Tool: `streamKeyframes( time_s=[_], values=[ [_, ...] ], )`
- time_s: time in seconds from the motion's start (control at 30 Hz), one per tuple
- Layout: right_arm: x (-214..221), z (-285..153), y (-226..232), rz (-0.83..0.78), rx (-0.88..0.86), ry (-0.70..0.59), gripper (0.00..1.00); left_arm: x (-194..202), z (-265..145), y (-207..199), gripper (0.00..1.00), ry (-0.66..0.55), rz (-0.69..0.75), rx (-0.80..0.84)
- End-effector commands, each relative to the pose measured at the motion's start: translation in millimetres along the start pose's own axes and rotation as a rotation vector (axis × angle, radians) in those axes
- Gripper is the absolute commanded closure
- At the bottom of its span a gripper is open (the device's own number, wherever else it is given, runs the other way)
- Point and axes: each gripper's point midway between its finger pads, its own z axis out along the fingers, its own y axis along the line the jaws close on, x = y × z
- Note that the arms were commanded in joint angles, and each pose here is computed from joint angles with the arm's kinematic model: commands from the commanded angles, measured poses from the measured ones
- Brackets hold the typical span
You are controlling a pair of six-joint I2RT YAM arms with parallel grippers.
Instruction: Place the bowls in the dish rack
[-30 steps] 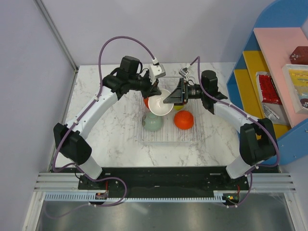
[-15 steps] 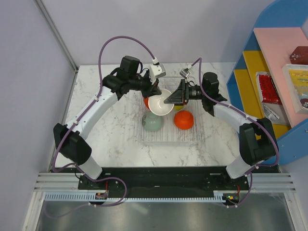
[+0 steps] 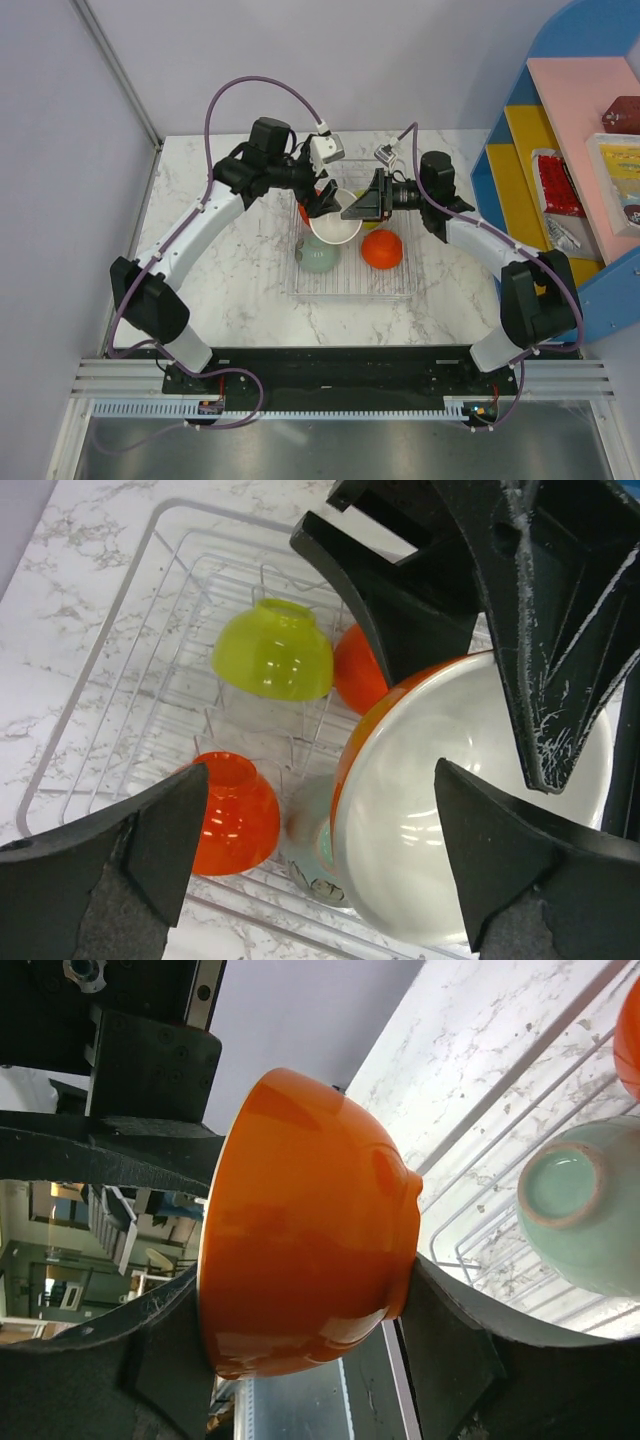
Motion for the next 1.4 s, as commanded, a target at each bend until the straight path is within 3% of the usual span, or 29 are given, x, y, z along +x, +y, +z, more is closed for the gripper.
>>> streamKeyframes(
  time_s=[0.0,0.13,0.3,0.5,0.7,0.83,1.37],
  values=[
    [-8,-5,7,-0.142,0.066,-0.014,1.0,0,-16,8,0.0,-0.015,0.036,-0.082],
    [-11,-9,2,-0.191,0.137,-0.03,1.0,23,-52,38,0.0,-0.039,-0.082,-0.141],
    [-26,-26,-26,-0.296,0.4,-0.054,1.0,64,-115,72,0.0,-0.071,-0.278,-0.282],
    [-34,-41,-42,-0.463,0.71,-0.022,1.0,141,-163,69,0.0,-0.072,-0.459,-0.399],
    [-17,-31,-43,-0.718,0.897,0.135,1.0,194,-187,63,0.0,-0.1,-0.607,-0.42],
    [-11,-36,-52,-0.835,1.025,0.243,1.0,198,-202,61,0.0,-0.221,-0.691,-0.35],
    [37,-16,-93,-1.101,1.18,0.59,1.0,202,-205,55,0.0,-0.264,-0.711,-0.323]
  ],
)
